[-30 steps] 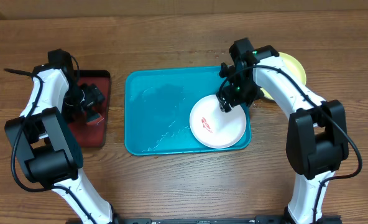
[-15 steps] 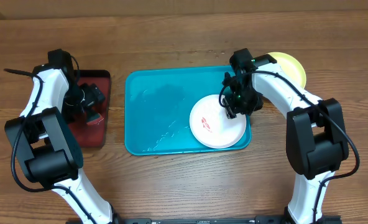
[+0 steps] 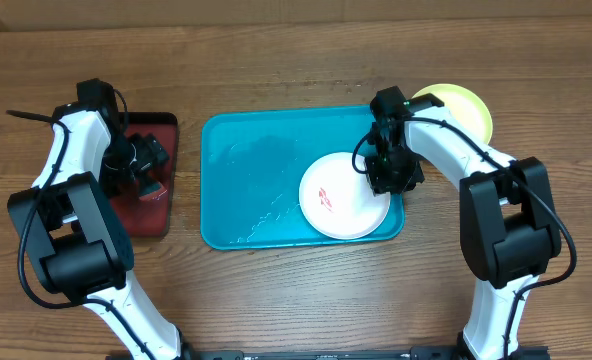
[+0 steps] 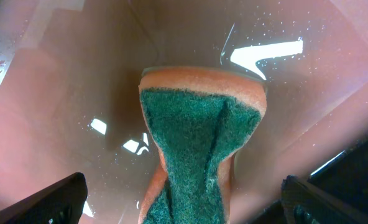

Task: Clean dirty plates on tray and stack at the side
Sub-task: 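Move the right gripper to the white plate rim and grip it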

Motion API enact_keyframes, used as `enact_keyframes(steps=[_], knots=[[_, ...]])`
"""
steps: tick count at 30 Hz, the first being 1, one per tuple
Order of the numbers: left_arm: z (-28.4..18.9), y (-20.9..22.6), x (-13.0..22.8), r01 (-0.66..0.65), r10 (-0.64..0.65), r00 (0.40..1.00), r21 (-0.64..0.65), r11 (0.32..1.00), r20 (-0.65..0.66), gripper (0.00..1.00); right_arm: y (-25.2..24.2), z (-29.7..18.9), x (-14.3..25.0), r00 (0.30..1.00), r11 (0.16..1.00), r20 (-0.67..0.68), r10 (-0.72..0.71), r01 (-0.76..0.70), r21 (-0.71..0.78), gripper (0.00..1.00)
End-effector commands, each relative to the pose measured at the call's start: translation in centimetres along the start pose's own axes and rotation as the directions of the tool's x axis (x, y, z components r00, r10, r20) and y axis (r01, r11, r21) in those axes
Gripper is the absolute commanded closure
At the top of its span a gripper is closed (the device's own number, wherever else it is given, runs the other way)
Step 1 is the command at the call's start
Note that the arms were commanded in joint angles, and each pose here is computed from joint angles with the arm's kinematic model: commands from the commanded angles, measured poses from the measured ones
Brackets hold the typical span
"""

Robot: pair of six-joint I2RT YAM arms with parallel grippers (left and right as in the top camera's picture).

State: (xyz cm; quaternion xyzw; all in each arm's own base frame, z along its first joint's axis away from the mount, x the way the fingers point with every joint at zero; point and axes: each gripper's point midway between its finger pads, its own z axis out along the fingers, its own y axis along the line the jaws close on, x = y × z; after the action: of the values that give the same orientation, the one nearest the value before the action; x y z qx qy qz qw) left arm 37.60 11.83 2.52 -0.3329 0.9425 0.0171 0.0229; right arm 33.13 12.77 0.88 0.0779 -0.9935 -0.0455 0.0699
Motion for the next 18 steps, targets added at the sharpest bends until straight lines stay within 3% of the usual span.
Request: enact_keyframes(steps=[1, 6, 11, 18], knots=[[-1.0, 0.0, -0.1, 0.005, -0.005, 1.000, 0.020, 1.000, 0.020, 0.00, 0.1, 1.1, 0.4, 0.999, 0.999, -0.002, 0.047, -0.047, -0.008, 0.67], [-1.0, -0.1, -0.3, 0.005, -0.005, 1.000, 0.023, 1.000, 0.026, 0.06, 0.4, 1.2, -0.7, 0.996, 0.997, 0.044, 0.079, -0.078, -0.024, 0.86], [-1.0, -0.1, -0.6, 0.007, -0.008, 0.999, 0.026, 1.000, 0.038, 0.16, 2.0, 1.0, -2.3, 0.992, 0.991, 0.096, 0.082, -0.070, -0.116, 0.86], [-1.1, -0.3, -1.3, 0.007, -0.009, 0.998, 0.031, 0.999, 0.067, 0.19, 3.2, 0.6, -3.9, 0.984, 0.980, 0.152, 0.096, -0.067, -0.187, 0.87]])
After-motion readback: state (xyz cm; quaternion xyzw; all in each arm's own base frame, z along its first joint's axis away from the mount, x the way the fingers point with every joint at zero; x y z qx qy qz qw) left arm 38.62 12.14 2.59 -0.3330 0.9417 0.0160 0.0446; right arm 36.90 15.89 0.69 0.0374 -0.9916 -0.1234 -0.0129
